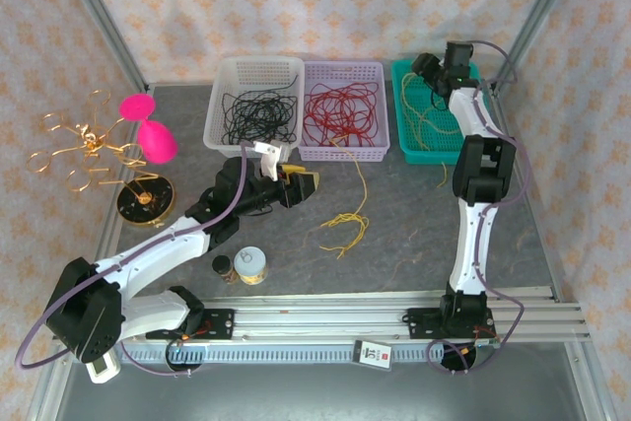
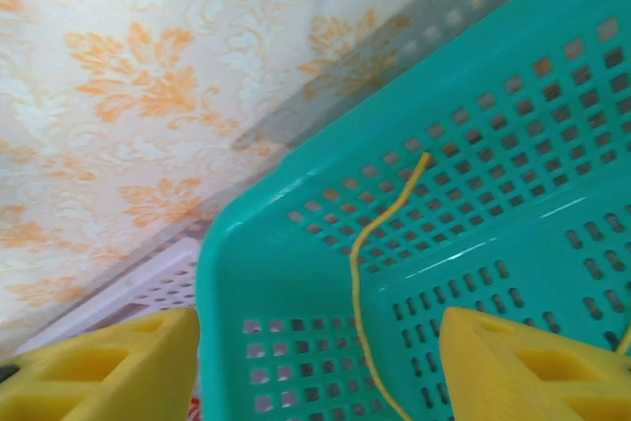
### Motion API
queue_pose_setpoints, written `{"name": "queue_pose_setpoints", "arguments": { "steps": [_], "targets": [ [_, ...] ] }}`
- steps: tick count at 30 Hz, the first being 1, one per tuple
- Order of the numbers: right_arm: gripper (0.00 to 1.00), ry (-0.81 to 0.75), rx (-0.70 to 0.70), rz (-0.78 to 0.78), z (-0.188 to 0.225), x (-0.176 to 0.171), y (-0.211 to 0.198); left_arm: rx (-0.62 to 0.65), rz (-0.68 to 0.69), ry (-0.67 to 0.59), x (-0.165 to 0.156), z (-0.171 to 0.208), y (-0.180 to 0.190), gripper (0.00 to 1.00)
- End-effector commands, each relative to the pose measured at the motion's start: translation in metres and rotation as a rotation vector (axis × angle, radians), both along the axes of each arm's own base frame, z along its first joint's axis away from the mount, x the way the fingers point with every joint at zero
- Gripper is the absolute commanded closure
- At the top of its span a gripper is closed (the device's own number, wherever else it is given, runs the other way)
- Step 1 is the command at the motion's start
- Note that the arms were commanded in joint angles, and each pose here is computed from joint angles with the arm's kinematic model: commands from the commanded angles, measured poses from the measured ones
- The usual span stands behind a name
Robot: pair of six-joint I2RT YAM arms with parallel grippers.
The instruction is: Untangle the cables
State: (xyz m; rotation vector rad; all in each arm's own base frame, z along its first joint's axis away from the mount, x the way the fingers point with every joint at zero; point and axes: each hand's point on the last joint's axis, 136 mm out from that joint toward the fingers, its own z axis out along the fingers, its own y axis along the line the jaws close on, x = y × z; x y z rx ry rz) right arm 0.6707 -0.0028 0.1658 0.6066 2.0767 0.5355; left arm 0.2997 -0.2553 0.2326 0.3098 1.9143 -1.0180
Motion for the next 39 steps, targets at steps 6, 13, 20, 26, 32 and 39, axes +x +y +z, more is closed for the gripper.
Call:
{"name": "queue_pose_setpoints", "arguments": {
  "steps": [6,13,20,26,32,39],
  "targets": [
    [0.47,0.127,-0.045,-0.050,-0.054,-0.008,-0.011,-0.045,-0.027,-0.018,-0.002,0.008,-0.006,0.44],
    [0.73,0.129,0.120,-0.124,-0.093,-0.028,-0.017,-0.048,-0.027,-0.019,-0.004,0.007,-0.005,0.44],
    [0.62,0.076,0.174,-0.095,-0.095,-0.033,-0.008,-0.044,-0.023,-0.015,-0.006,0.005,-0.003,0.44],
    [0.47,0.014,0.143,-0.039,-0.044,-0.023,0.000,-0.070,-0.027,-0.018,-0.005,0.007,-0.005,0.44],
    [0.44,-0.029,0.098,-0.041,-0.002,-0.020,-0.002,-0.084,-0.042,-0.016,-0.006,0.009,-0.008,0.44],
    [0.44,-0.073,0.027,-0.037,0.034,-0.026,-0.005,-0.075,-0.028,-0.030,-0.008,0.012,-0.003,0.44]
  ]
}}
